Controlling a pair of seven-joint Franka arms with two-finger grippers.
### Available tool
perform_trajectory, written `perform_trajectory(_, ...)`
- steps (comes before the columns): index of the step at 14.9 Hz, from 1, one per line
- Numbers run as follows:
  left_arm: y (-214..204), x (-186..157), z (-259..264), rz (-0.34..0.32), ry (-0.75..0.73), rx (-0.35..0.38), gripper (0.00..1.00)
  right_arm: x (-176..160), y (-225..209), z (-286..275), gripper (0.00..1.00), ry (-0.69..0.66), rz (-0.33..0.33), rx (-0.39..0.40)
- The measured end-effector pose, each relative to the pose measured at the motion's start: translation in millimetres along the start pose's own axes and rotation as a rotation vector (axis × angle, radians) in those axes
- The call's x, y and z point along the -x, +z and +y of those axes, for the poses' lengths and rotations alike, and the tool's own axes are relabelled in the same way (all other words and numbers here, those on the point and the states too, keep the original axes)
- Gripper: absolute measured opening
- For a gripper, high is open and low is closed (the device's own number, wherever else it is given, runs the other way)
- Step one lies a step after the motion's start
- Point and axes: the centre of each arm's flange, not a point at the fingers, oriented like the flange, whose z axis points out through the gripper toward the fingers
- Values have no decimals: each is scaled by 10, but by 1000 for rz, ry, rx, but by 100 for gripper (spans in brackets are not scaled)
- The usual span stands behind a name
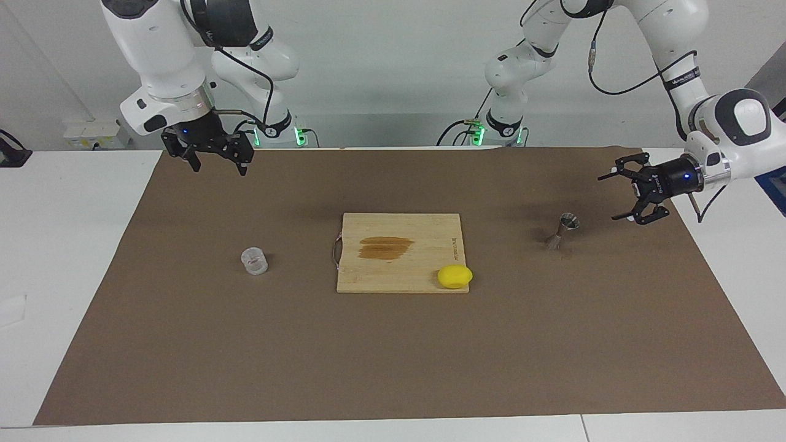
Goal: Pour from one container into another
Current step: 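Move the left gripper in and open it beside the dark cup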
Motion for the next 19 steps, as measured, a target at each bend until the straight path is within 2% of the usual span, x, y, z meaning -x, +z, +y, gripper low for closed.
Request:
perform_trajectory(5, 27, 475, -65, 89, 230, 2, 100, -1, 2, 11, 100, 2, -1, 0)
perform_trajectory(8, 98, 702, -108, 151, 391, -48, 100, -12, -4, 44, 100, 8, 4, -1)
perform_trajectory(10, 141, 872, -177, 199, 440, -73, 100, -48, -22, 99, 99, 41, 27, -7)
perform_trajectory(14, 225, 1253, -341, 251, 525, -83, 100, -85, 15, 239, 99, 224, 26, -10)
perform_trajectory(17, 388, 1365, -302, 305, 521, -21, 100, -93, 115, 249, 97, 409, 1, -29)
perform_trajectory(19, 448, 1397, -286, 312, 514, -10, 100, -135, 216, 284, 96, 523, -12, -65)
